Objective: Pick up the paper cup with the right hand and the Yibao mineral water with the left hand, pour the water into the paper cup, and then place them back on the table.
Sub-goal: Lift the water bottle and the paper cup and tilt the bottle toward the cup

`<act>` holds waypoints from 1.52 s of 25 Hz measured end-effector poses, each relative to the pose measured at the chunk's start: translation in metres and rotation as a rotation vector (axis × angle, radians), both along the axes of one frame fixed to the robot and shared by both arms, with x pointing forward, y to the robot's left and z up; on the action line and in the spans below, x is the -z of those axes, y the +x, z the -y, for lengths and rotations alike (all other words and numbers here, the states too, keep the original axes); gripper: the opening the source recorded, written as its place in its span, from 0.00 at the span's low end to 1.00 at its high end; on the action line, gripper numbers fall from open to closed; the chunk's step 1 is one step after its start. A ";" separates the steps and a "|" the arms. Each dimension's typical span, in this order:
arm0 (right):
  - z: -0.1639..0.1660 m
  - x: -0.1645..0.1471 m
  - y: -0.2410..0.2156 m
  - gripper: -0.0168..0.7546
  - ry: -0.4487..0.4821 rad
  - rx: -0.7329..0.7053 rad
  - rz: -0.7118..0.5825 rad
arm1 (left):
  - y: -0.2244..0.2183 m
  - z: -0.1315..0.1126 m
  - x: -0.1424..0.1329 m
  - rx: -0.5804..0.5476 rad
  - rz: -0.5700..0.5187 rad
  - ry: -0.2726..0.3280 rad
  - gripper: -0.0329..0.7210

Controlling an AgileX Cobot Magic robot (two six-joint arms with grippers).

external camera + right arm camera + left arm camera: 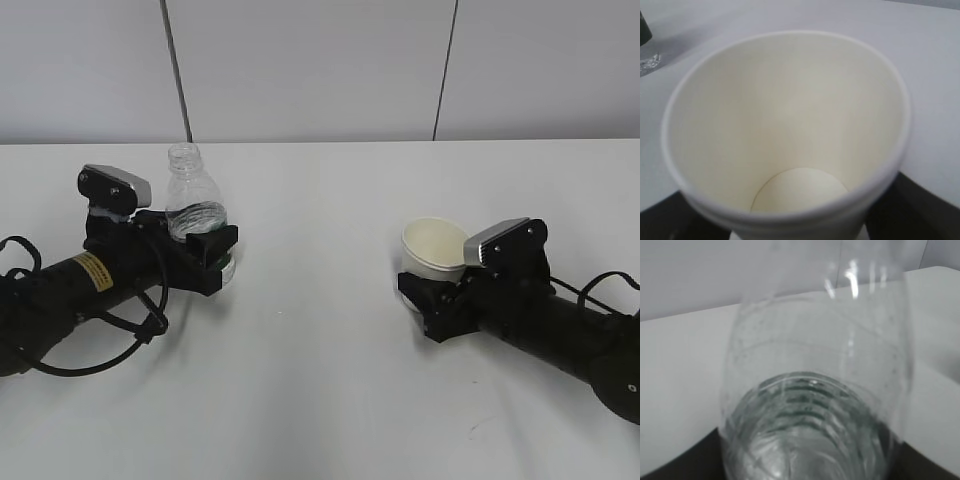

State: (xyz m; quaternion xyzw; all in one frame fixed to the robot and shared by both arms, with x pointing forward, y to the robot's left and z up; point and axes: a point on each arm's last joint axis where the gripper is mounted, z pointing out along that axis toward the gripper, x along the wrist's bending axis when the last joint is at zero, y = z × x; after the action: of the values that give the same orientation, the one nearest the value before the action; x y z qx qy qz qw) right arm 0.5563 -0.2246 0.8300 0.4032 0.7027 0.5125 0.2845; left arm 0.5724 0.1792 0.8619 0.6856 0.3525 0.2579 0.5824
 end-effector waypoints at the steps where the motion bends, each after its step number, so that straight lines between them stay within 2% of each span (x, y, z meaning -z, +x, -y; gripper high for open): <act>1: 0.000 0.000 0.000 0.71 0.000 -0.004 0.000 | 0.000 0.000 0.000 0.000 0.000 0.000 0.55; 9: -0.007 -0.004 -0.004 0.71 -0.002 -0.105 0.008 | -0.002 0.003 -0.003 0.047 0.004 0.024 0.55; 15: -0.017 -0.019 -0.004 0.71 0.048 -0.215 0.021 | -0.004 0.005 -0.024 0.084 0.043 0.058 0.55; 24: -0.030 -0.029 0.004 0.71 0.133 -0.370 -0.037 | -0.010 0.004 -0.059 0.139 0.066 0.213 0.55; 32: -0.037 -0.035 0.015 0.71 0.141 -0.448 -0.069 | -0.018 -0.002 -0.088 0.134 0.086 0.348 0.55; 38: -0.064 -0.041 0.020 0.71 0.101 -0.520 -0.057 | -0.021 -0.007 -0.095 0.126 0.069 0.437 0.54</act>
State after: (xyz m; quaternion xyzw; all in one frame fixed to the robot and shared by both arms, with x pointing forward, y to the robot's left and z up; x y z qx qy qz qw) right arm 0.5763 -0.1601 0.8711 0.2370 0.7640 0.5912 0.1026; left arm 0.5510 0.1864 0.9564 0.8068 0.2249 0.3144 0.4468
